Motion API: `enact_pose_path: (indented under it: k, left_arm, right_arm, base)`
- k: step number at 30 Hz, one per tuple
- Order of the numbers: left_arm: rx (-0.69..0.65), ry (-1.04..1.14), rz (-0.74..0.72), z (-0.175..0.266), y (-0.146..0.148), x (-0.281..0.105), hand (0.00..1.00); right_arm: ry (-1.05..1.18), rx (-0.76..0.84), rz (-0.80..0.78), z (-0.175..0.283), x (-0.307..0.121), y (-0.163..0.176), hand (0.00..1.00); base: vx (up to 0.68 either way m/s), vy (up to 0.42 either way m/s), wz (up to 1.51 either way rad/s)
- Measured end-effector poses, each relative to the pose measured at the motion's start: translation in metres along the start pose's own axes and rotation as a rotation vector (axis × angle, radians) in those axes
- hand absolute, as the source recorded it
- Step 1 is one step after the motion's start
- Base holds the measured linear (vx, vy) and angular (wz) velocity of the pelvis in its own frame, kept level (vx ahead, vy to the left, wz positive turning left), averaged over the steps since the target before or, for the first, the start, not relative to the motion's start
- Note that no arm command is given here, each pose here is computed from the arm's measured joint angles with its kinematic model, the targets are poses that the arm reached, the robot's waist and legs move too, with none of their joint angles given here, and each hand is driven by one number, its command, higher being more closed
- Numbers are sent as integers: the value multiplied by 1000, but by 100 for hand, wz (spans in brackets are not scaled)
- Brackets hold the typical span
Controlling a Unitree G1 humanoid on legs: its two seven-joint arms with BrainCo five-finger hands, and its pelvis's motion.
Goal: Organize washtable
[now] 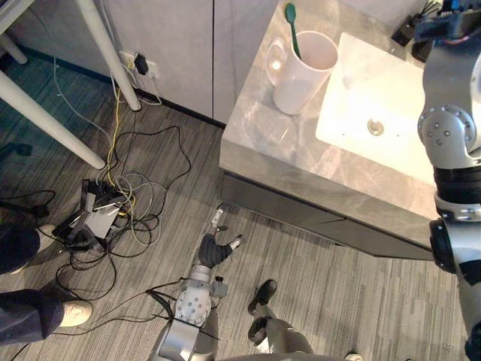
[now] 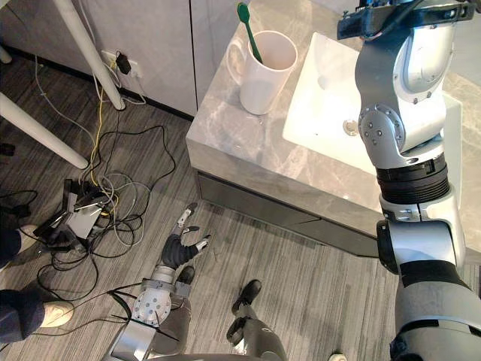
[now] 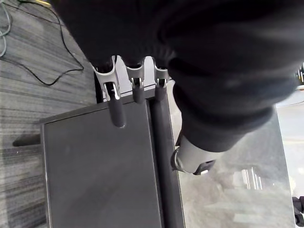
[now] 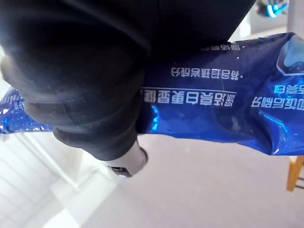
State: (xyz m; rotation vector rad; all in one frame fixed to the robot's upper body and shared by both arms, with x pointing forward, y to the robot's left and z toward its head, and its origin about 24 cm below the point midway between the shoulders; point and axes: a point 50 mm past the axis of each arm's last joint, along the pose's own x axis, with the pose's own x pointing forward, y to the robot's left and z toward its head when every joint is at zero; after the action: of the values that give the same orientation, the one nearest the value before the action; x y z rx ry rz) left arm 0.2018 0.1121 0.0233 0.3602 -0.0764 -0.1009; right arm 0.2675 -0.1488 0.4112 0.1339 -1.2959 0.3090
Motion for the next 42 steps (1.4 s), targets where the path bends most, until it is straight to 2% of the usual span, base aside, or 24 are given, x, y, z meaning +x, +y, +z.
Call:
enact_pose_path:
  k: [15,27,42]
  left_arm:
    - [-47,21,-13,-3,-6,-2,0]
    - [-48,19,3,-2,-7,-2,0]
    - [-86,-12,115,9,-2,2,0]
  right_arm:
    - [20,0,-9,-3,3,3,100]
    - [61,-84,-3,-4,1,-6,100]
    - [68,-15,-71,-13,-3,1,100]
  base:
    - [1,3,0]
    - [0,8,-4]
    - [0,5,-2]
